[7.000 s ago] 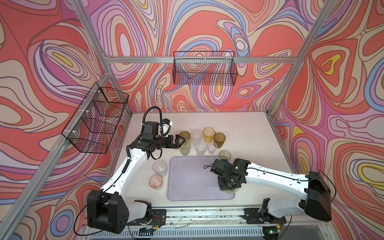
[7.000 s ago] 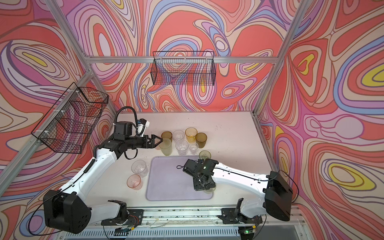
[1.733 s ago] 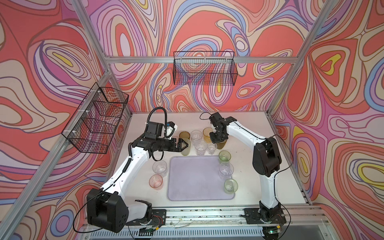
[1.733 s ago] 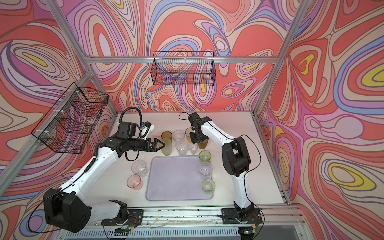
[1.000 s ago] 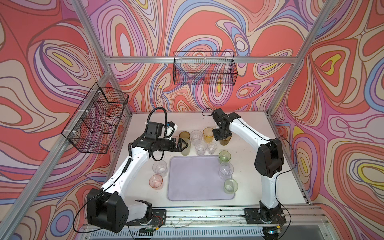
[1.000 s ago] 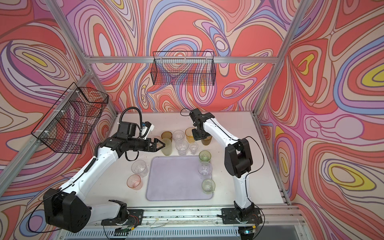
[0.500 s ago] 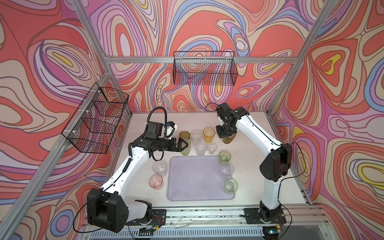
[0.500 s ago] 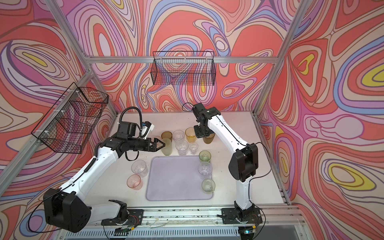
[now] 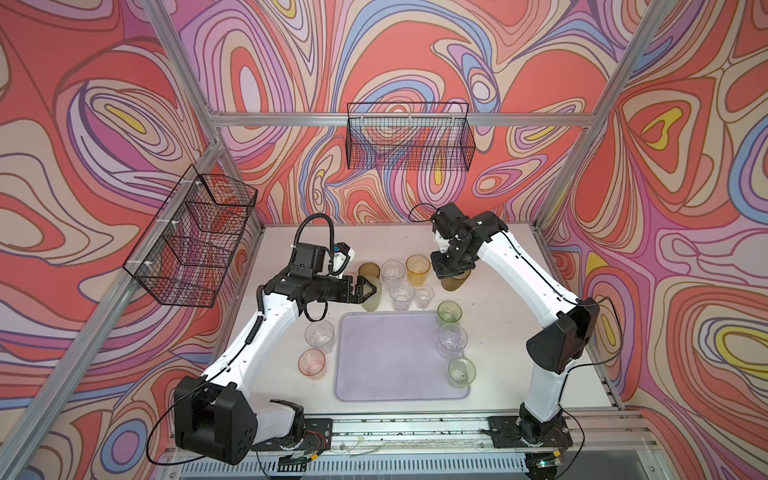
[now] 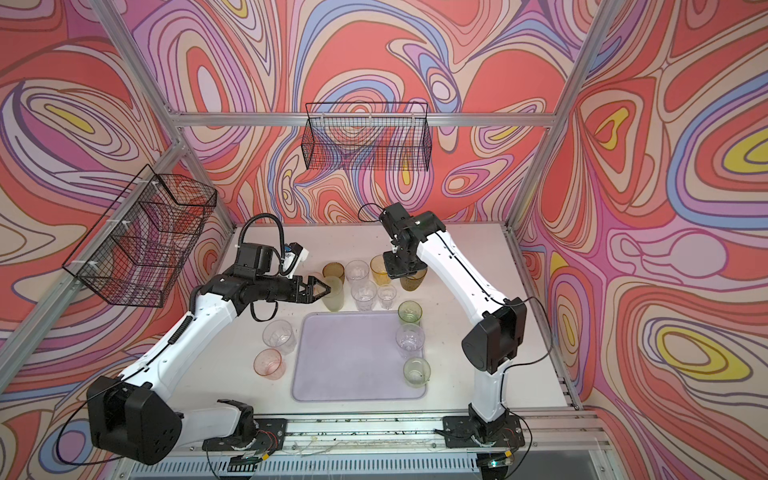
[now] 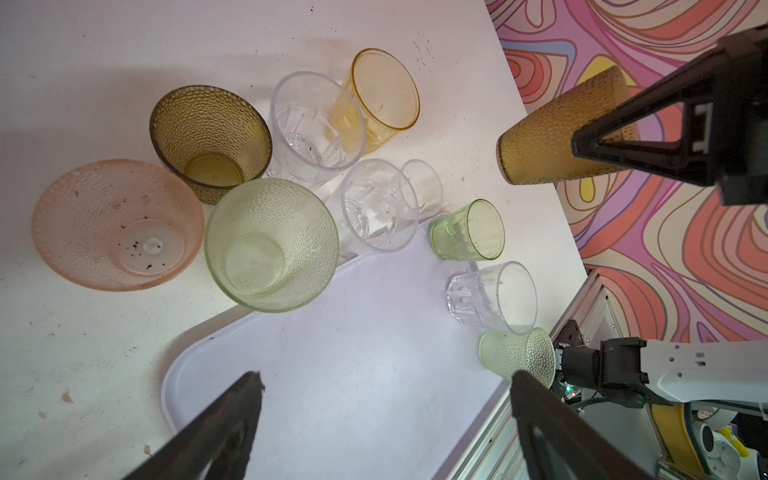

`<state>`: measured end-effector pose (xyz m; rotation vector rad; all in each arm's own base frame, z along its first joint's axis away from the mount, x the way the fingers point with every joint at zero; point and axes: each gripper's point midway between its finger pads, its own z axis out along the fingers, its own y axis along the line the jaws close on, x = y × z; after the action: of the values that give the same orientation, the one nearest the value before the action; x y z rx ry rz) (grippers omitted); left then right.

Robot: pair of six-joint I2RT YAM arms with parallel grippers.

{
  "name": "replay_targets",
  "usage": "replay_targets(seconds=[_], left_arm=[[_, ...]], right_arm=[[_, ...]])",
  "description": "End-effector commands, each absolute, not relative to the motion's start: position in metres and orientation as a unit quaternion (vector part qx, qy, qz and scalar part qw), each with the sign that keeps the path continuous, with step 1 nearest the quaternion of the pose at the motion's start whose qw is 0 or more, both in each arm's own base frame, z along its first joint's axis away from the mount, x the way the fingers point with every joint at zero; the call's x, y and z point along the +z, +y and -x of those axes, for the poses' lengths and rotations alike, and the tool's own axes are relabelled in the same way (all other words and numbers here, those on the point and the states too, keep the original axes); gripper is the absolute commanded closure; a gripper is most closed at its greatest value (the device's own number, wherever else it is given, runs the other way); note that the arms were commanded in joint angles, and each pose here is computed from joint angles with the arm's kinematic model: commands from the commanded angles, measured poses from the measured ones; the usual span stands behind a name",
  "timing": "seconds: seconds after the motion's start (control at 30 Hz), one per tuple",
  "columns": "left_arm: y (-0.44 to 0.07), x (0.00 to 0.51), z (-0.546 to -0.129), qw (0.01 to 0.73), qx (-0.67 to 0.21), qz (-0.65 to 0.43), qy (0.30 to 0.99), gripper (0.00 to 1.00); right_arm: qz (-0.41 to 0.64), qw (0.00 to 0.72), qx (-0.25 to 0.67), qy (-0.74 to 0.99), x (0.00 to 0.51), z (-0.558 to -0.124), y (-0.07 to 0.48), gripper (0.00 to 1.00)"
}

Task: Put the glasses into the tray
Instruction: 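Lift the olive textured cup off the table with the right gripper, then carry the olive textured cup over the tray beside the green cup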

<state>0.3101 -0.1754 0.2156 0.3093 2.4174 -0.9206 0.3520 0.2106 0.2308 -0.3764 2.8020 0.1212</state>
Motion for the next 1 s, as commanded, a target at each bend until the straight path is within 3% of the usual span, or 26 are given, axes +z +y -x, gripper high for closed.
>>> replay_targets(seconds=[0.0, 0.97], left_arm=[[-0.178, 0.216, -0.310, 0.265, -0.347, -0.116, 0.892, 0.04], [-0.177, 0.214, -0.312, 0.266, -0.343, -0.113, 0.894, 0.04]], right_arm=[[0.142, 0.156, 0.047, 0.976, 0.239, -0.341, 0.226, 1.00], [0.153, 0.089, 0.089, 0.980, 0.177, -0.296, 0.287, 1.00]])
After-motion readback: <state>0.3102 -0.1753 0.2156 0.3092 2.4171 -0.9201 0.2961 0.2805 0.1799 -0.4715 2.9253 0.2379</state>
